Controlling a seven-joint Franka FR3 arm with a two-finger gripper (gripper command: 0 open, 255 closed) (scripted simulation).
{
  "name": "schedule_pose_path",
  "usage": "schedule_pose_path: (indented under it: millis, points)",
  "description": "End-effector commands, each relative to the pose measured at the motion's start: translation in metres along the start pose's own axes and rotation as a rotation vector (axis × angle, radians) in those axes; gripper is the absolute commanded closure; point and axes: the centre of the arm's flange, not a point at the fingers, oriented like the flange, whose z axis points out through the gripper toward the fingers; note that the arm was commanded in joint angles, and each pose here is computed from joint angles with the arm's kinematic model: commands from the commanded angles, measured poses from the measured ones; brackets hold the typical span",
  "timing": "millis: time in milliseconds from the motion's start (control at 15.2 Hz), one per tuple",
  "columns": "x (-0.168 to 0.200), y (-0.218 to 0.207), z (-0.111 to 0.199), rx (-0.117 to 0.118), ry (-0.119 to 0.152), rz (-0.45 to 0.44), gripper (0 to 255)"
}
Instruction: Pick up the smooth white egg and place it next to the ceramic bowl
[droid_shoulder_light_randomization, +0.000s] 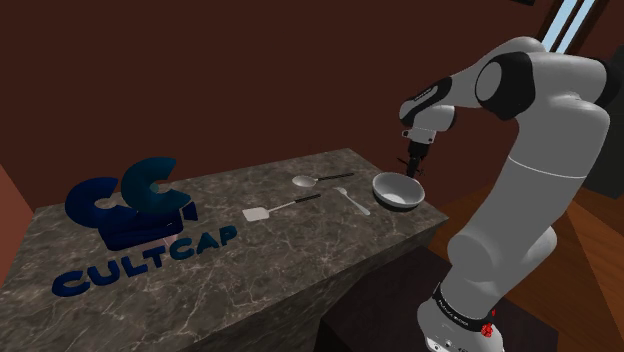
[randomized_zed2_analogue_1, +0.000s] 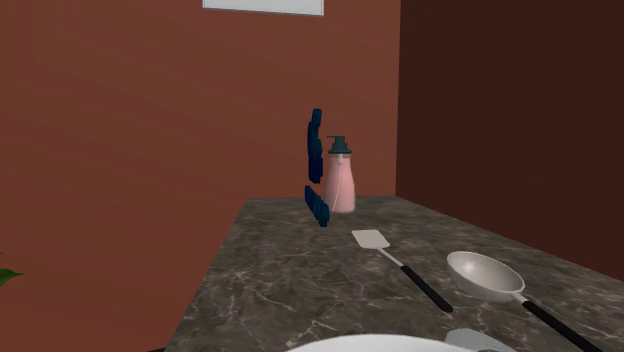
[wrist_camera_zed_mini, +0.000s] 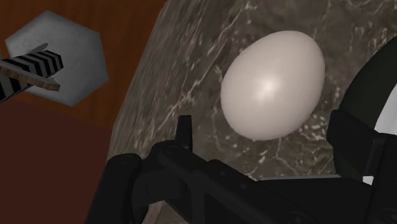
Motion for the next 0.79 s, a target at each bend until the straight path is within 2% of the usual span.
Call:
schedule_pose_path:
  millis: [0, 264, 726]
  points:
    - [0.000, 0.000, 0.000, 0.001, 0.000, 0.000, 0]
    - [0.000, 0.000, -0.050, 0.001, 0.000, 0.000, 0]
    - [0.000, 0.000, -0.050, 0.001, 0.000, 0.000, 0]
